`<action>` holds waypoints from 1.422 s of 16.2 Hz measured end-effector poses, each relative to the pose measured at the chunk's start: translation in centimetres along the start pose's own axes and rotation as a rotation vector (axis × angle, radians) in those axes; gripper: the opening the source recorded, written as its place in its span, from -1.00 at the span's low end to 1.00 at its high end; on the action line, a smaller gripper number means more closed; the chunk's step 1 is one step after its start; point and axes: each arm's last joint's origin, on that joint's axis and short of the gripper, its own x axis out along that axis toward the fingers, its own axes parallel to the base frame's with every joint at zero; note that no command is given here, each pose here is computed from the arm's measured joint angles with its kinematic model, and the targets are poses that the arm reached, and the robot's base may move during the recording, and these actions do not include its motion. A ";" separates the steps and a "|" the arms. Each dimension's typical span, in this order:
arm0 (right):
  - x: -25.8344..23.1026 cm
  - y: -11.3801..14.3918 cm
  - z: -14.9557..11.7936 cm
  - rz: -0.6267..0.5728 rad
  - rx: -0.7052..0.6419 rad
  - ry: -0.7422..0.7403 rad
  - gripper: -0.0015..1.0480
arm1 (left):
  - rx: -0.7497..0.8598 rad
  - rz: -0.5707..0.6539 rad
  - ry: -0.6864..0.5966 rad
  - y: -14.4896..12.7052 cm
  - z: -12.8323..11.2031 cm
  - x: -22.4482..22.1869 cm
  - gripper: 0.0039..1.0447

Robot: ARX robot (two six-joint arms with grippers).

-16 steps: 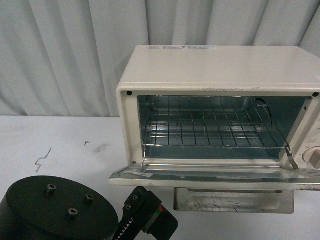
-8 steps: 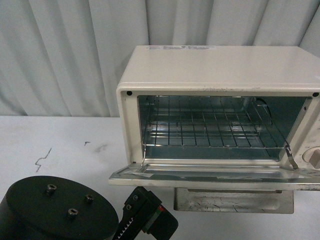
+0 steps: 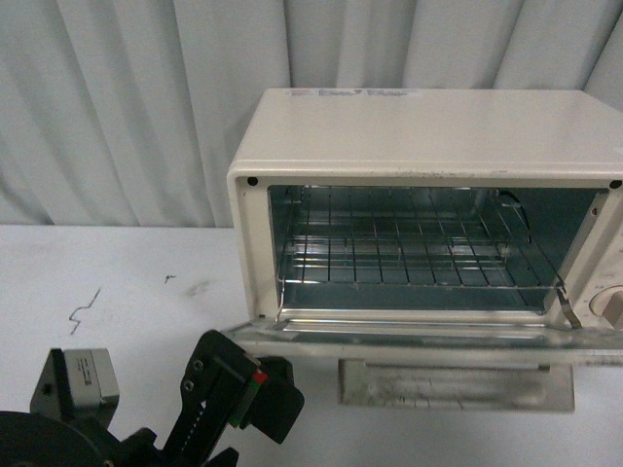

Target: Open oven

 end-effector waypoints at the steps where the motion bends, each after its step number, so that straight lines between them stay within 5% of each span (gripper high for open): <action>1: 0.0 0.0 0.0 0.000 0.000 0.000 0.87 | 0.004 -0.054 -0.004 -0.7 0.3 -0.4 0.88; 12: 0.0 0.0 0.0 0.000 0.000 0.001 0.87 | 0.400 0.015 0.210 3.0 4.3 -6.8 0.88; 15: 0.0 0.0 0.0 0.000 0.000 0.002 0.87 | 0.485 -0.013 0.163 2.2 7.1 -8.8 0.88; 20: 0.0 0.0 0.0 0.000 0.000 0.001 0.87 | 0.563 -0.005 -0.032 2.0 10.5 -13.2 0.88; 21: 0.0 0.0 0.0 0.000 0.000 0.001 0.87 | 0.639 -0.030 -0.138 1.4 11.0 -13.3 0.79; 23: 0.0 0.0 0.0 -0.004 0.000 0.003 0.87 | 0.943 -0.084 -0.607 -1.5 12.4 -15.3 0.34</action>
